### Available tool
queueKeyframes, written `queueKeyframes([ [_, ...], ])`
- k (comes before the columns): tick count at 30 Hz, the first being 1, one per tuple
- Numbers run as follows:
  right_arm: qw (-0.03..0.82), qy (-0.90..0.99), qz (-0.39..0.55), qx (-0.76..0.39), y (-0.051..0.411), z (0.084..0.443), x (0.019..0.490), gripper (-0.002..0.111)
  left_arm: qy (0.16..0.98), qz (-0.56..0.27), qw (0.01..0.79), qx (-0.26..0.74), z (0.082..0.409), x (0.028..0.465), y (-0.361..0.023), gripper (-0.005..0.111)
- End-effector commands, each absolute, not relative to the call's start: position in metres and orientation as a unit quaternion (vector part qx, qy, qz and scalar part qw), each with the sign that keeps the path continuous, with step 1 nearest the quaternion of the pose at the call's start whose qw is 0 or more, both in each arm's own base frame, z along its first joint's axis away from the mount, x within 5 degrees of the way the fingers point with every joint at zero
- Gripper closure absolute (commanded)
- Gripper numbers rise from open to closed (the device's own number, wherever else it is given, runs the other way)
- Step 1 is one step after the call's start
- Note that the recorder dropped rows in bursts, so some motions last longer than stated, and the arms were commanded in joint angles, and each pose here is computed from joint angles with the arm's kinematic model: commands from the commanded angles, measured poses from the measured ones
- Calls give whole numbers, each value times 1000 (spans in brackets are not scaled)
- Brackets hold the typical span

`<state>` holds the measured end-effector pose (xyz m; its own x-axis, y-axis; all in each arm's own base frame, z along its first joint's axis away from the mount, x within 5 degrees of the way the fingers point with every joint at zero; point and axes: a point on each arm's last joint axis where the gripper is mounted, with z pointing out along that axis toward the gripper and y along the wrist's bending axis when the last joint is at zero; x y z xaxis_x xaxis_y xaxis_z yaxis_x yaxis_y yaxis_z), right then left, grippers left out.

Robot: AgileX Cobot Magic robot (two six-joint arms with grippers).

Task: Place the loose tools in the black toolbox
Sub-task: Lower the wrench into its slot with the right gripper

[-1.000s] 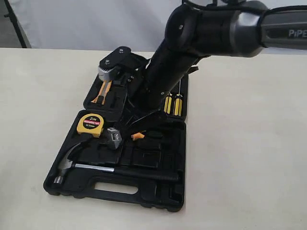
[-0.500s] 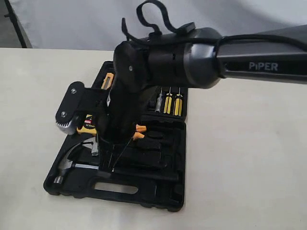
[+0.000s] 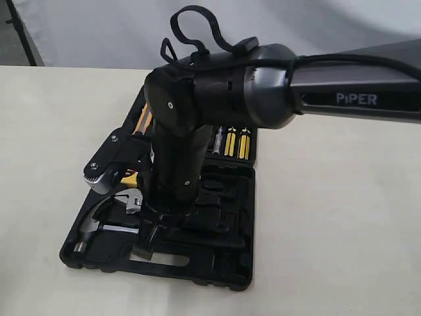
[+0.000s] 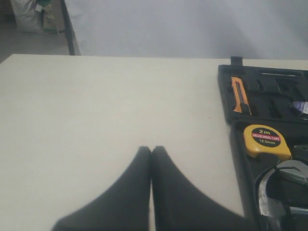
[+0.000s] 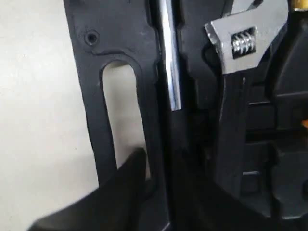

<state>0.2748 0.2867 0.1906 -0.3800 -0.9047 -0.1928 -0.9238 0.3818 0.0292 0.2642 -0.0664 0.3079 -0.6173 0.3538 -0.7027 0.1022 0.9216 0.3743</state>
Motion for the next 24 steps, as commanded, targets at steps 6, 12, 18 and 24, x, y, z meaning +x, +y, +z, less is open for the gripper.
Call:
queueKeyframes([
  [6, 126, 826, 36, -548, 286, 192, 287, 62, 888, 139, 422, 122, 307, 263, -66, 105],
  [12, 178, 857, 25, -482, 285, 181, 307, 77, 888, 139, 422, 122, 307, 263, -66, 105],
  [18, 185, 871, 53, -452, 292, 171, 309, 108, 888, 139, 422, 122, 307, 263, -66, 105],
  [24, 193, 881, 76, -425, 297, 164, 311, 106, 888, 139, 422, 122, 307, 263, -66, 105],
])
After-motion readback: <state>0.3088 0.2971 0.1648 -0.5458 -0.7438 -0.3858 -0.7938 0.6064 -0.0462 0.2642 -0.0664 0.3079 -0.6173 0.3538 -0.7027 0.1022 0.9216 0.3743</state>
